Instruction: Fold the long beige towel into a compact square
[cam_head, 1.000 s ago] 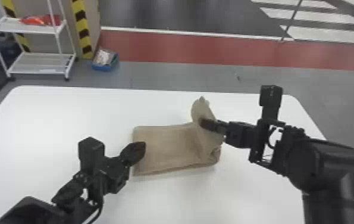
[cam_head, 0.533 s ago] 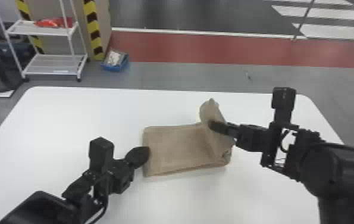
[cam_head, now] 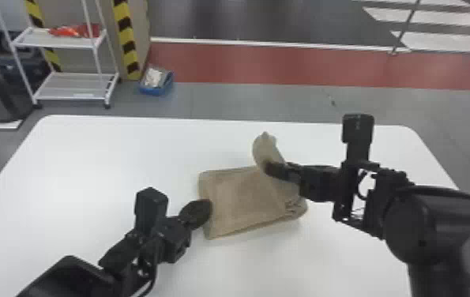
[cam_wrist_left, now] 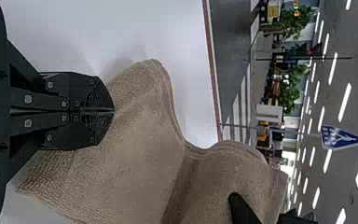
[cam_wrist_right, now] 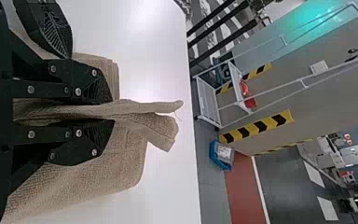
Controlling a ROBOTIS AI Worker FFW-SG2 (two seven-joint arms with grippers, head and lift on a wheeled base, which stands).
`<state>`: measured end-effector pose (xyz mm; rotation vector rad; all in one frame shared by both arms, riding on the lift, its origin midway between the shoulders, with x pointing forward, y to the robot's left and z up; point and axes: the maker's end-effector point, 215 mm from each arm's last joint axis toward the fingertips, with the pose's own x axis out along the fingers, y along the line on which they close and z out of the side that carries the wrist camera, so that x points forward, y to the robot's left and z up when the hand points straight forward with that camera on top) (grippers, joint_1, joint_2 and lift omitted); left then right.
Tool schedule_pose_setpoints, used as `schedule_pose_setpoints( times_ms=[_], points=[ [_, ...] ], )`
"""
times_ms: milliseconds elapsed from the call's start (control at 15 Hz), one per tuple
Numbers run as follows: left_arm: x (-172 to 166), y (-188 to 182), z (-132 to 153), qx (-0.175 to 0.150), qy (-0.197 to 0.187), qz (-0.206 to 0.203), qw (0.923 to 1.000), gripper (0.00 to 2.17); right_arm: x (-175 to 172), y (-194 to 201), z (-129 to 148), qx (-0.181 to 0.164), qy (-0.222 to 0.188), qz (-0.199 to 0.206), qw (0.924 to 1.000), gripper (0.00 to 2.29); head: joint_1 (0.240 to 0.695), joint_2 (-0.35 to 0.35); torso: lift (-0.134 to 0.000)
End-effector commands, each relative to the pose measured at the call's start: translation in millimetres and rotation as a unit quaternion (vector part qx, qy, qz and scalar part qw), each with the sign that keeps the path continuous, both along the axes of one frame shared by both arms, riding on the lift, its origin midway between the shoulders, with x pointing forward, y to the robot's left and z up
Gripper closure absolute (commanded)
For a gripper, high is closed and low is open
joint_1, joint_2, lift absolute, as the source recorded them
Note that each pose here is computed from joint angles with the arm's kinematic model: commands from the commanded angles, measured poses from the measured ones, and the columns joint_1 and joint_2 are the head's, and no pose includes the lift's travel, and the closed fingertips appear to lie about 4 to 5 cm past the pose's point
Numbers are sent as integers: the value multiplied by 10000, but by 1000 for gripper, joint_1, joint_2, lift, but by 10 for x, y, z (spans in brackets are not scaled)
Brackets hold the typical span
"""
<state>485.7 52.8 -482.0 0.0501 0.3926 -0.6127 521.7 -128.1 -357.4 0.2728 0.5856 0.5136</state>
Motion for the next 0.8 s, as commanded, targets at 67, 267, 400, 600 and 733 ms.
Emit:
schedule_pose_setpoints(
  times_ms=[67, 267, 400, 600, 733],
  points=[
    [-109, -231, -23, -63, 47, -158, 9998, 1771, -47, 236, -73, -73, 30, 198, 9998, 967, 695, -83, -124],
    [-177, -324, -51, -87, 87, -230, 9997, 1771, -86, 366, -220, -225, 138, 279, 9993, 967, 695, -85, -124],
    [-149, -282, -26, -105, 62, -187, 9998, 1771, -85, 449, -396, -306, 214, 288, 9989, 967, 695, -84, -124],
    [-160, -229, -34, -104, 56, -149, 9998, 1771, -90, 511, -528, -409, 296, 283, 9983, 559, 695, -70, -124],
    [-161, -213, -42, -99, 54, -140, 9998, 1771, -17, 629, -449, -254, 37, 385, 9989, 394, 695, -62, -124]
  ],
)
